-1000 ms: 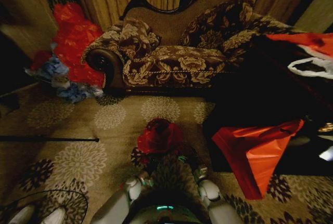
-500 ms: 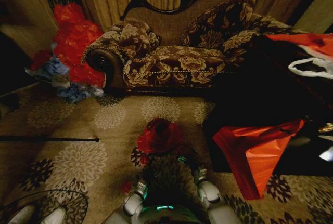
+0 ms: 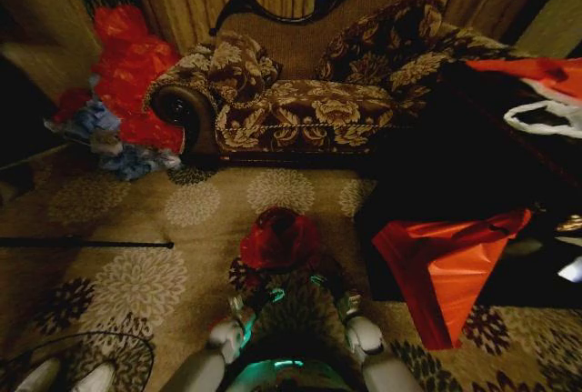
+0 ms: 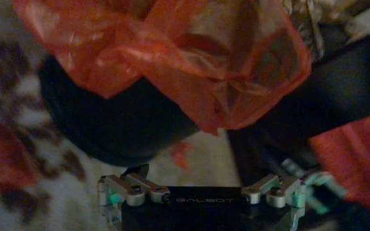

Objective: Place a garbage bag over the trash bin.

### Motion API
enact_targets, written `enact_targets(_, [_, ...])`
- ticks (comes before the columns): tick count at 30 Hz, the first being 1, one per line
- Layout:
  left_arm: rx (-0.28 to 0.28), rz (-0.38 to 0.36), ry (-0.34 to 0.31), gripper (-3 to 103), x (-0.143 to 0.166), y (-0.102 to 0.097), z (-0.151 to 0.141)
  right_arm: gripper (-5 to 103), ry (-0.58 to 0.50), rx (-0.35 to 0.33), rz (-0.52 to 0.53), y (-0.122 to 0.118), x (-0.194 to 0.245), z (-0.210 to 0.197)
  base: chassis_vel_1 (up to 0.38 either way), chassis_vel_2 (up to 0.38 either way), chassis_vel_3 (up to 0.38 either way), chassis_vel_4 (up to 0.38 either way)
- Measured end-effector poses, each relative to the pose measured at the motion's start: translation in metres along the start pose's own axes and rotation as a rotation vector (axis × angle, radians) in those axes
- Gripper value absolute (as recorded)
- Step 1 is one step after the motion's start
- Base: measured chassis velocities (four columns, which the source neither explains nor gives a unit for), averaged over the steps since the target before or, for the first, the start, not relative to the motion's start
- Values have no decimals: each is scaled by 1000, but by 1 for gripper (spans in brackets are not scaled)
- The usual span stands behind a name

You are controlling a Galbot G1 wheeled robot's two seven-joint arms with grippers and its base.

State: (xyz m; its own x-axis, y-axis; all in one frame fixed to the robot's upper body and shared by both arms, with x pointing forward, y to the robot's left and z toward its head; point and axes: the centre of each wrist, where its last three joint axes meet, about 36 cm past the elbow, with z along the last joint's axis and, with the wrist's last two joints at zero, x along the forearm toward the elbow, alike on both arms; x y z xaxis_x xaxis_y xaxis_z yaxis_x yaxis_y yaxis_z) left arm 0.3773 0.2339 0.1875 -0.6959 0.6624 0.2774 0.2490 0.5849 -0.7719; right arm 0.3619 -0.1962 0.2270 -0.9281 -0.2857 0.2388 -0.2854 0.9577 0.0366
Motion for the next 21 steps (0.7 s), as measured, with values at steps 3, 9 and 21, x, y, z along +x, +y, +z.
enact_targets(3, [167, 82, 8, 100, -2, 8, -6, 100, 3, 1, 3, -1, 0, 1, 0, 0, 0, 0])
enact_targets(9, [219, 120, -32, 100, -1, 8, -11, 100, 8, 6, 7, -4, 0, 1, 0, 0, 0, 0])
enact_targets(21, [205, 186, -102, 101, -4, -3, -34, 100, 26, 11, 11, -7, -2, 3, 0, 0, 0, 0])
